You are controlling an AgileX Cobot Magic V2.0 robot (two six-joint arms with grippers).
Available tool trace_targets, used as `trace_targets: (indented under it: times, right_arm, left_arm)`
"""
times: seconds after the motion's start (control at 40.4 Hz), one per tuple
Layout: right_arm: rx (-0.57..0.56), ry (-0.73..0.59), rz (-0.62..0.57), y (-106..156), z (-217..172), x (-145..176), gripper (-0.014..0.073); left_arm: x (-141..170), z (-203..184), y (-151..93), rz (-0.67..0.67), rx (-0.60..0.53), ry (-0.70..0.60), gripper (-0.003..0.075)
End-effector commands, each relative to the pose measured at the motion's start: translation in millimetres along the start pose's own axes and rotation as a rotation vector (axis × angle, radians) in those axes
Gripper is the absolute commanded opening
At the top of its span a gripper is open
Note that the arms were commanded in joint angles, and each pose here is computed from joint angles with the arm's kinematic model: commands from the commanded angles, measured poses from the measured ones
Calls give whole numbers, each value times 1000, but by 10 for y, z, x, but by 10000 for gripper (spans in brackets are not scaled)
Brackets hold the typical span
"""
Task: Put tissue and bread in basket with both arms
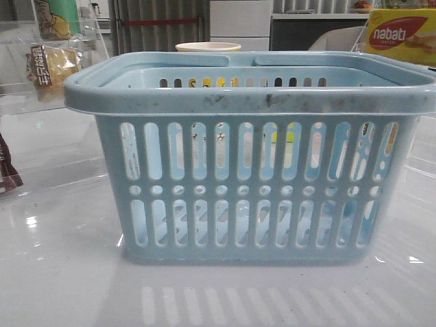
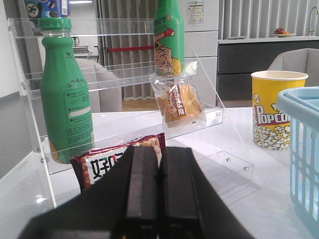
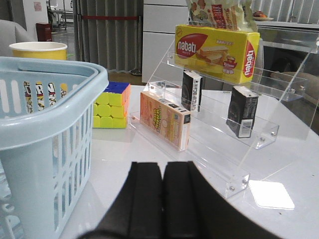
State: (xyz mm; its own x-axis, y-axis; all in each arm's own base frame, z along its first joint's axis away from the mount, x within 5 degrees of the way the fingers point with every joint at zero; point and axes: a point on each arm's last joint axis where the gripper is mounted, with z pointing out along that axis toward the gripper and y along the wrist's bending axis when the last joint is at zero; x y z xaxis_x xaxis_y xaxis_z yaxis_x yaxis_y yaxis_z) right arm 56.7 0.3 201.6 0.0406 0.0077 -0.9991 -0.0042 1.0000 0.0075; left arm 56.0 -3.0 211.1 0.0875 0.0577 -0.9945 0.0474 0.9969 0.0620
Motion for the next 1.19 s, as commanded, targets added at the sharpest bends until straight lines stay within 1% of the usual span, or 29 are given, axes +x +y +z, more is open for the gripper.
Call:
trace_targets:
  times: [0.0,0.916,1.04,1.065,1.164]
  right_arm:
    - [11,-119,-7,-8,-22,-114,57]
    - [12,-134,-7,-8,-24,-128,57]
    - [15,-193,-7,-11,-33,-183,57]
    - [16,-206,-7,-12,-37,-205,57]
    - [14,-232,-7,-9,-62,-347,57]
  left_arm:
    - [-70,-17,13,-14,-15,-100,93]
    - [-70,-17,13,-14,-15,-100,93]
    - [-72,-17,13,-14,-16,-102,93]
    - [-77,-18,14,-14,-16,-108,93]
    - [-225,-39,32,-18,-31,-212,93]
